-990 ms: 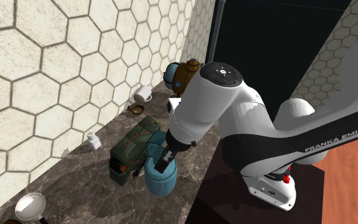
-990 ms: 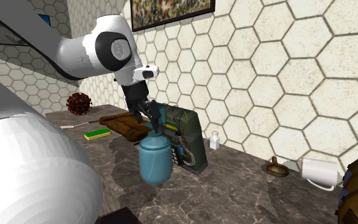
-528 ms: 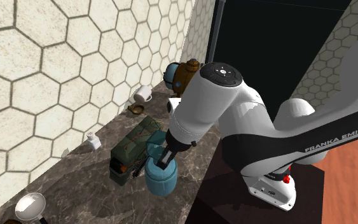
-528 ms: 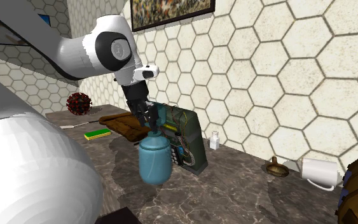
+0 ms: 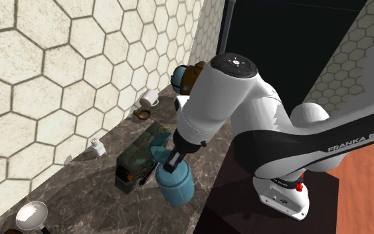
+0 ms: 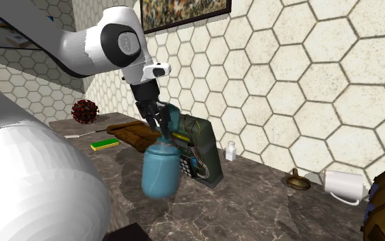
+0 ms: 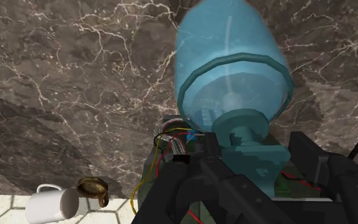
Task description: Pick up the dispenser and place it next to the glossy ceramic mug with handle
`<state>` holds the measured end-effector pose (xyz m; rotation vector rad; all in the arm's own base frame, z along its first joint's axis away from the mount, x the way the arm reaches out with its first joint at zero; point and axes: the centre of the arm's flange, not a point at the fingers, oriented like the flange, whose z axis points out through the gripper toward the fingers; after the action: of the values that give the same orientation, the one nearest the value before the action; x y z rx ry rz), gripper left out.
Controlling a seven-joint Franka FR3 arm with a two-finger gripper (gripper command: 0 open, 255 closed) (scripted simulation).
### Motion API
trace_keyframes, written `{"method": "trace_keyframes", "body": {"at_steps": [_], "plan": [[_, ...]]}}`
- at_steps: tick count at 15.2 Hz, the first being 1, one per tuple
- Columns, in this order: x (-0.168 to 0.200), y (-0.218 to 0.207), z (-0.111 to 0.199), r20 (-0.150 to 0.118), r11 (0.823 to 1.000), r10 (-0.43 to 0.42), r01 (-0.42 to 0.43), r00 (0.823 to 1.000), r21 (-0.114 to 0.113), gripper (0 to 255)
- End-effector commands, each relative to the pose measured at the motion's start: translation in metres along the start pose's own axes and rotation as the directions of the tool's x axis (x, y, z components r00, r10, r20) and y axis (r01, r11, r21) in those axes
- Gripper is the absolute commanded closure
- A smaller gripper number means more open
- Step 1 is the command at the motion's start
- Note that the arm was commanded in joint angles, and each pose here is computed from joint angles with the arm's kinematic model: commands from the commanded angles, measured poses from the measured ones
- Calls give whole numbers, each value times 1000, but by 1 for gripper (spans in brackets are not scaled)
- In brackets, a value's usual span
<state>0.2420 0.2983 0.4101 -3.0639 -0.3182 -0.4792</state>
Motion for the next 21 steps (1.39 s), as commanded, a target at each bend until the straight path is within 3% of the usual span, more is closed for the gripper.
{"method": "trace_keyframes", "body": {"at_steps": [1,21], "plan": [[3,0,-11,-1,1000,0,0,1000,1,255],[36,1,-111,-1,1000,0,0,1000,1,255]]}}
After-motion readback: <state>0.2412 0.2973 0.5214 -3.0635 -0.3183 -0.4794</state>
